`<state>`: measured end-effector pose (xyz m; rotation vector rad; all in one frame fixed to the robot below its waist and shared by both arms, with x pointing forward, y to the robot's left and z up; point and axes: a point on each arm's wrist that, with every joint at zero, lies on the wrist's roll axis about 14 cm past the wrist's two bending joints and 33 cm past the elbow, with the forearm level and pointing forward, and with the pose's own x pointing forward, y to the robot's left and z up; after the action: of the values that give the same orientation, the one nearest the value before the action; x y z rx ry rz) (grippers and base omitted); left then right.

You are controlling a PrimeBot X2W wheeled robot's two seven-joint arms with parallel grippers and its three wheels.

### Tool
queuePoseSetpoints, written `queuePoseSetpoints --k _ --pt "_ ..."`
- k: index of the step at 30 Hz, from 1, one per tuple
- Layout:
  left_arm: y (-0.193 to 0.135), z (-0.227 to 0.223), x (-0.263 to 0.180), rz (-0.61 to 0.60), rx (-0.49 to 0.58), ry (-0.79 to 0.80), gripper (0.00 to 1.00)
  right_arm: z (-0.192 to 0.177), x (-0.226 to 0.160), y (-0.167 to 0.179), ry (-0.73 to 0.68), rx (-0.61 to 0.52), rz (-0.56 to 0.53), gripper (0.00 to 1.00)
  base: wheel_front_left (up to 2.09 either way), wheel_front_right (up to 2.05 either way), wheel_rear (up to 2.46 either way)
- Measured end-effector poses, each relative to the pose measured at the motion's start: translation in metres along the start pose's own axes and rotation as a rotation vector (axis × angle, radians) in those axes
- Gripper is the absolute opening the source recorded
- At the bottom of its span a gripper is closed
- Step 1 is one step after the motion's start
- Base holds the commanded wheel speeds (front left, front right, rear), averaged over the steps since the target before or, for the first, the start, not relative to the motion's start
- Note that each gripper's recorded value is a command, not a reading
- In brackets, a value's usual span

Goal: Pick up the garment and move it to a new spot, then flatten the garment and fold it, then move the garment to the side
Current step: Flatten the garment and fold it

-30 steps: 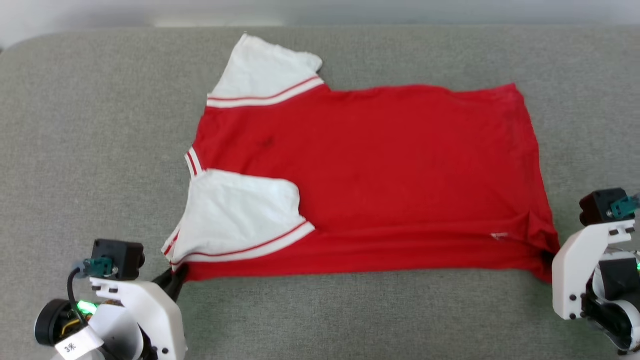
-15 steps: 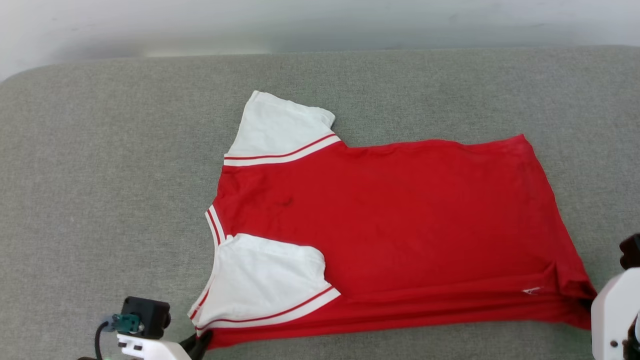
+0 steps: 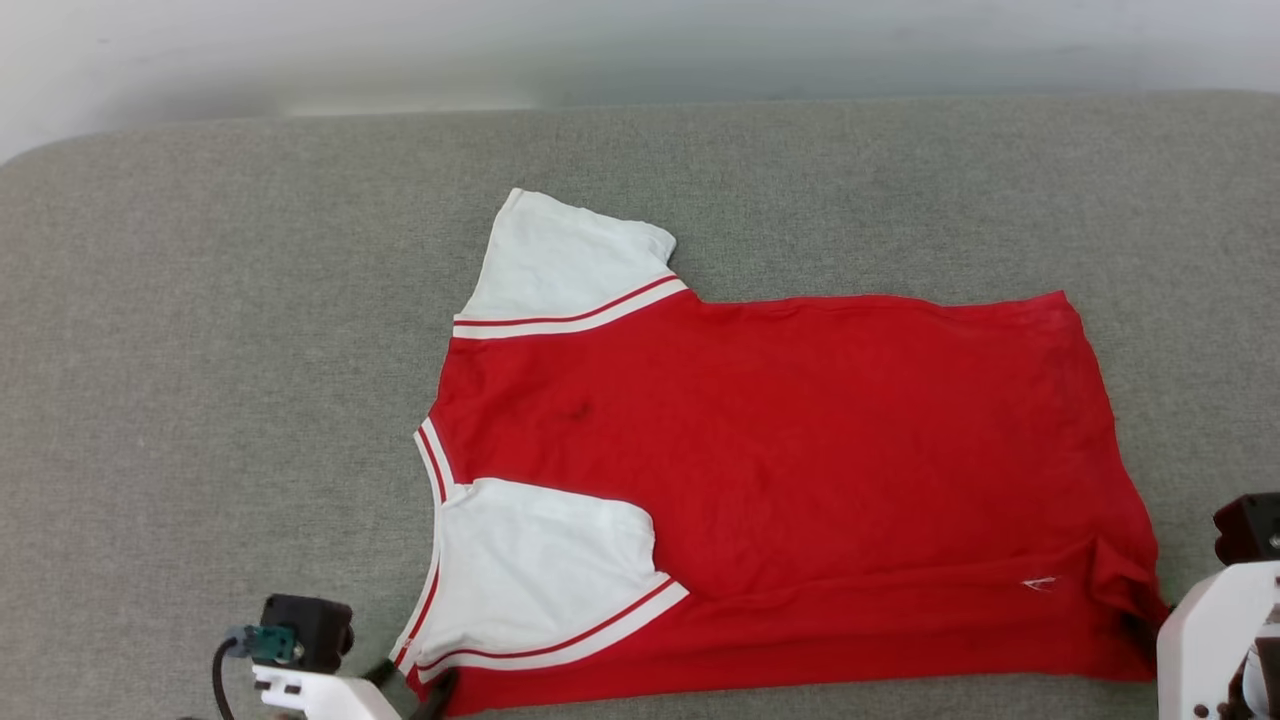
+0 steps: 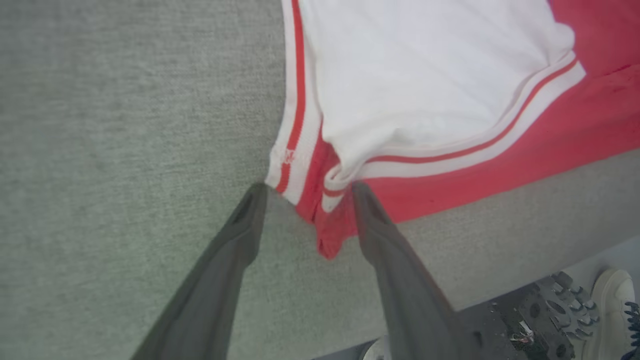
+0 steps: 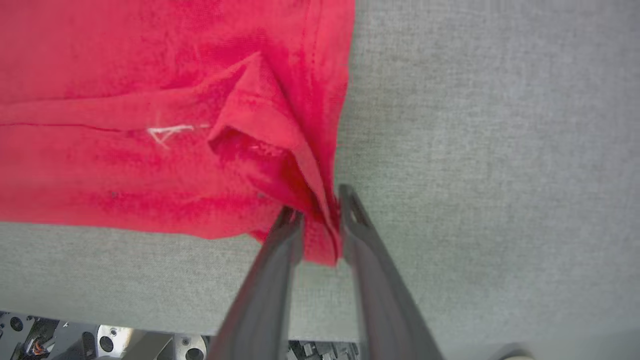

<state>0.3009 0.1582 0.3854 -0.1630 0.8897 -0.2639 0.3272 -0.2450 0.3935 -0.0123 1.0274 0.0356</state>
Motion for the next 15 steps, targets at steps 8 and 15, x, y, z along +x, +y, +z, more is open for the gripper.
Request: queuePoseSetpoints --k 8,15 --pt "0.008 0.056 -0.008 0.044 0.039 -0.254 1.00 0.032 -0.009 0.000 -0.152 -0.053 0.001 1.00 0.00 0.00 0.00" --pt "0.005 0.126 -0.035 0.074 0.170 -0.619 1.00 0.091 -0.039 0.003 -0.472 -0.087 -0.001 1.00 0.00 0.00 0.00"
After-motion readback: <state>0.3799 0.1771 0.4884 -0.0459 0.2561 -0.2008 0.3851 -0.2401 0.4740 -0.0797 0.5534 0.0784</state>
